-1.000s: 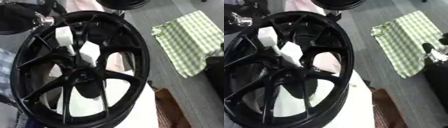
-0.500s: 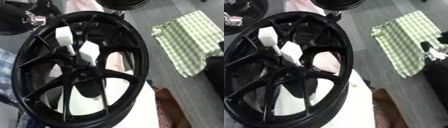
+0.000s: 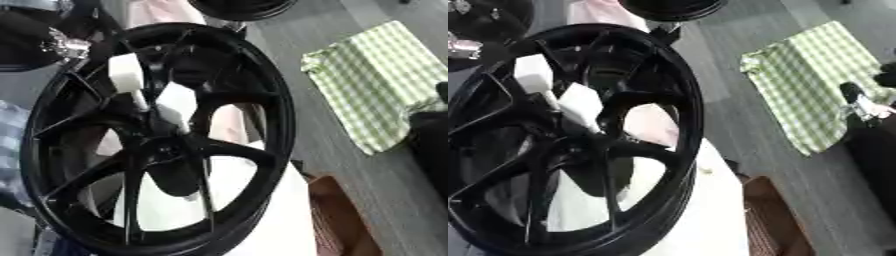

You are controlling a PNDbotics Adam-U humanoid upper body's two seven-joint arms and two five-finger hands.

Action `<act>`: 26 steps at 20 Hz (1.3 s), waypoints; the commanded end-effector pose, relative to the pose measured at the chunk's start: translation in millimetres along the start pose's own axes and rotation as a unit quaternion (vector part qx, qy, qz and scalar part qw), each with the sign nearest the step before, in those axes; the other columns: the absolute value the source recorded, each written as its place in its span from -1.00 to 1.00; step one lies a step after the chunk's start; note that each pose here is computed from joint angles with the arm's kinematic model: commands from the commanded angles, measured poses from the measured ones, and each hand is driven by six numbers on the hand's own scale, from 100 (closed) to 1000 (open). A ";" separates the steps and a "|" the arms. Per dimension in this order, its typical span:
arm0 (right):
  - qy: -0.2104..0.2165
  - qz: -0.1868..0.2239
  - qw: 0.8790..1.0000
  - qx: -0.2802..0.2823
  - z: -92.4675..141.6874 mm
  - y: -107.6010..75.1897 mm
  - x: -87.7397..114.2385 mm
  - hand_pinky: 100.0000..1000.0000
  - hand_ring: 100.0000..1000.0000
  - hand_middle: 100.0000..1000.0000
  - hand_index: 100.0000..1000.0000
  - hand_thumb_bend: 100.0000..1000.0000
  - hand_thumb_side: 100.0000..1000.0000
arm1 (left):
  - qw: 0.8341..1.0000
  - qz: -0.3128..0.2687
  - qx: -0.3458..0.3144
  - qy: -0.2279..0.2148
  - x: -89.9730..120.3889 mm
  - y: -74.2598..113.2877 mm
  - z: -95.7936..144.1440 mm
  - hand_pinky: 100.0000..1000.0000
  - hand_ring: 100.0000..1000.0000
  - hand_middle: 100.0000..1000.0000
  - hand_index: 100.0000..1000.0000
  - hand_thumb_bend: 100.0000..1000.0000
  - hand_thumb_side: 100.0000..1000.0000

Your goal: Pull the pin out of the wheel hub.

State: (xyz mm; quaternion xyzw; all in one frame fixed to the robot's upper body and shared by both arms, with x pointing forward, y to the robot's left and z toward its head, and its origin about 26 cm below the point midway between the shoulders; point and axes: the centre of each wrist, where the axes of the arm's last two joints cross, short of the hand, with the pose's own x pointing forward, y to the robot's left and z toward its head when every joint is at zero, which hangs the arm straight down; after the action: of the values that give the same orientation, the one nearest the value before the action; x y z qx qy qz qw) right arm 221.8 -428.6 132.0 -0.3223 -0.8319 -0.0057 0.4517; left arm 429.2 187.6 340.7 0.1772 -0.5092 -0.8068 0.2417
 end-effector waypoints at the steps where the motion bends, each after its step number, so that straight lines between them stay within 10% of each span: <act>1: -0.009 0.011 1.000 0.002 -4.3 -4.4 3.8 0.28 0.13 0.07 0.50 0.24 -0.69 | 1.000 -0.019 -0.003 0.010 2.6 13.1 11.8 0.90 0.73 0.51 0.88 -0.39 1.00; 26: -0.008 0.009 1.000 0.005 -4.5 -3.1 1.9 0.28 0.13 0.06 0.50 0.25 -0.68 | 0.999 -0.027 -0.036 0.016 6.7 5.9 -12.1 0.88 0.74 0.52 0.83 -0.22 1.00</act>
State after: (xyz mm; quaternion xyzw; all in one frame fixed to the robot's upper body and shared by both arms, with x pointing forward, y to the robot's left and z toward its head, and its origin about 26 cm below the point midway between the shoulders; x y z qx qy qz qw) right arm 223.4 -428.6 128.9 -0.3199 -0.8297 -0.0035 0.4574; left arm 433.2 171.5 327.9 0.1825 -0.4732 -0.8255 0.2476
